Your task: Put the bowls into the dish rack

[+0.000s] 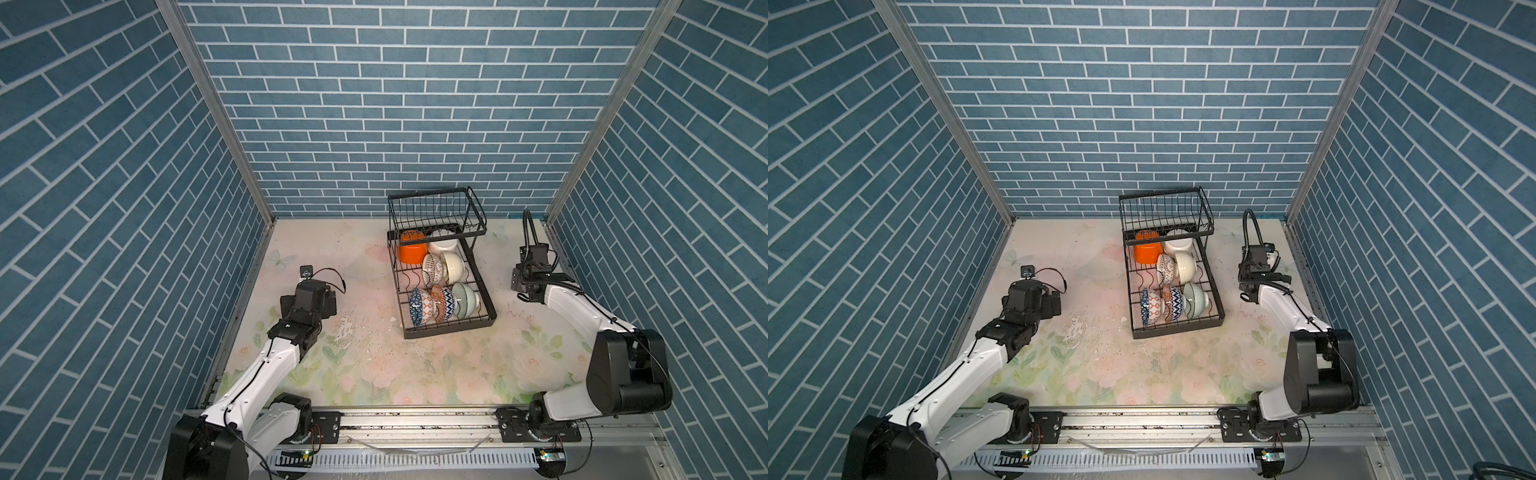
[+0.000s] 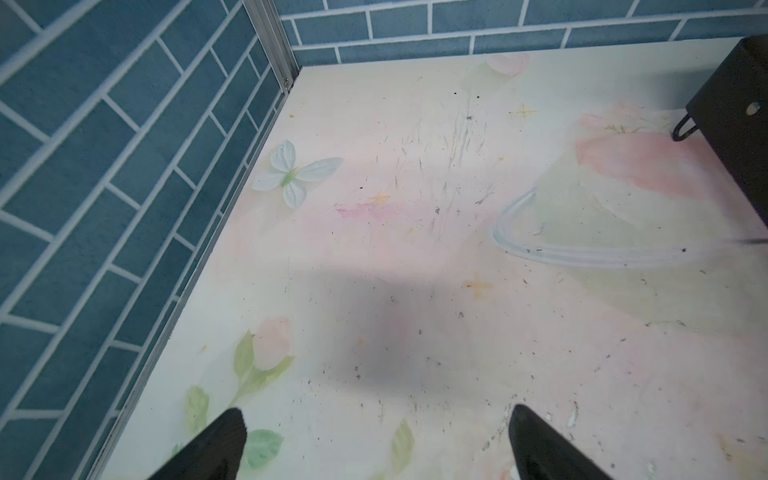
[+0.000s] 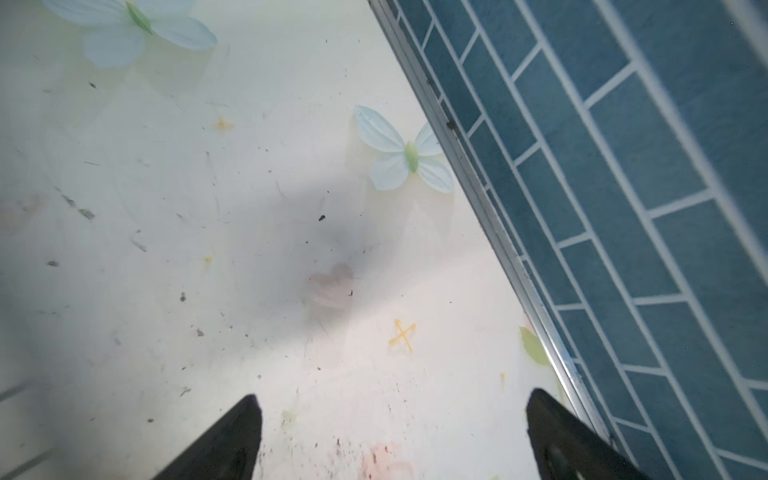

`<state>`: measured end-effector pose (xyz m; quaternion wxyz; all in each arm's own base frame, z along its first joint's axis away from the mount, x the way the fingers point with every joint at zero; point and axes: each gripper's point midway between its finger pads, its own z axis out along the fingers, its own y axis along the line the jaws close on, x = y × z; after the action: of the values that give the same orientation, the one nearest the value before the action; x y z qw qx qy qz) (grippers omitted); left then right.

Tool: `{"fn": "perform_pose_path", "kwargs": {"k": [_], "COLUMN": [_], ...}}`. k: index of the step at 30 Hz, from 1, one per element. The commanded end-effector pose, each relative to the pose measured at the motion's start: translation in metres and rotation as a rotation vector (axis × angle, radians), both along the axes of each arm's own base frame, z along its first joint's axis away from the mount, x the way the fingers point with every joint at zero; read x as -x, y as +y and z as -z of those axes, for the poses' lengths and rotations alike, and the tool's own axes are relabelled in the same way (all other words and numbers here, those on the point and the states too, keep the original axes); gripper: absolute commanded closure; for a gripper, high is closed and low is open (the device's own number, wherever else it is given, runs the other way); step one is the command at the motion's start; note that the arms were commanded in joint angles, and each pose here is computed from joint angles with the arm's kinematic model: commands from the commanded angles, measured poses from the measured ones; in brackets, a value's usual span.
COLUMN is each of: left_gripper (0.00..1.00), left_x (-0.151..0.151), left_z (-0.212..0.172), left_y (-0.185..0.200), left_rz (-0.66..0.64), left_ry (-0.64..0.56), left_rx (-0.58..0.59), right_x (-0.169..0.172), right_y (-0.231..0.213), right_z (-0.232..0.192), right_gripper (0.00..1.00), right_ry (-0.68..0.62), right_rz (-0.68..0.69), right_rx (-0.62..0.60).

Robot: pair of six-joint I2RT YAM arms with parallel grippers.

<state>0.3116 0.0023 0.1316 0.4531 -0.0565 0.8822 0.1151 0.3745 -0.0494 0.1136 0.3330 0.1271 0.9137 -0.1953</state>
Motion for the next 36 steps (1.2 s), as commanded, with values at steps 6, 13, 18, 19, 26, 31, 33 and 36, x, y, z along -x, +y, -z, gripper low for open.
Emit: {"fn": "perform_pose_path", "kwargs": {"k": [6,13,18,19,26,31,33,36], "left_gripper": [0.0,0.0,0.0,0.0,0.0,0.0,0.0,0.0], "left_x": [-0.022,-0.03,-0.036,-0.037,-0.05,-0.056,-0.059,-0.062], "left_z": [-0.006,0.006,0.015,0.015,0.012,0.011,0.011,0.011], "left_y": [0.009,0.017,0.017,0.016,0.01,0.006,0.004,0.001], "left_rz": [0.035,0.027,0.037,0.046,0.09,0.122,0.135,0.164], "left_ry": [-0.149,-0.202,-0.223,-0.218,-0.257,-0.28,-0.268,-0.27], "left_rx": [-0.03,0.006,0.029,0.033,0.047,0.049,0.049,0.029], "right_x": [-0.034,-0.041,-0.035,-0.033,-0.018,-0.019,-0.019,-0.019], "right_y": [-0.01,-0.001,0.011,0.013,0.026,0.025,0.025,0.025], "right_z": [0.031,0.029,0.023,0.021,0.025,0.025,0.025,0.025], "right_gripper": [0.01,0.01,0.01,0.01,0.01,0.01,0.01,0.01], "right_ry": [-0.163,-0.278,-0.35,-0.376,-0.486,-0.49,-0.491,-0.491], "right_rz": [-0.081,-0.162,-0.249,-0.262,-0.341,-0.34,-0.339,-0.339], "right_rx": [-0.046,-0.088,-0.105,-0.104,-0.111,-0.112,-0.112,-0.112]}}
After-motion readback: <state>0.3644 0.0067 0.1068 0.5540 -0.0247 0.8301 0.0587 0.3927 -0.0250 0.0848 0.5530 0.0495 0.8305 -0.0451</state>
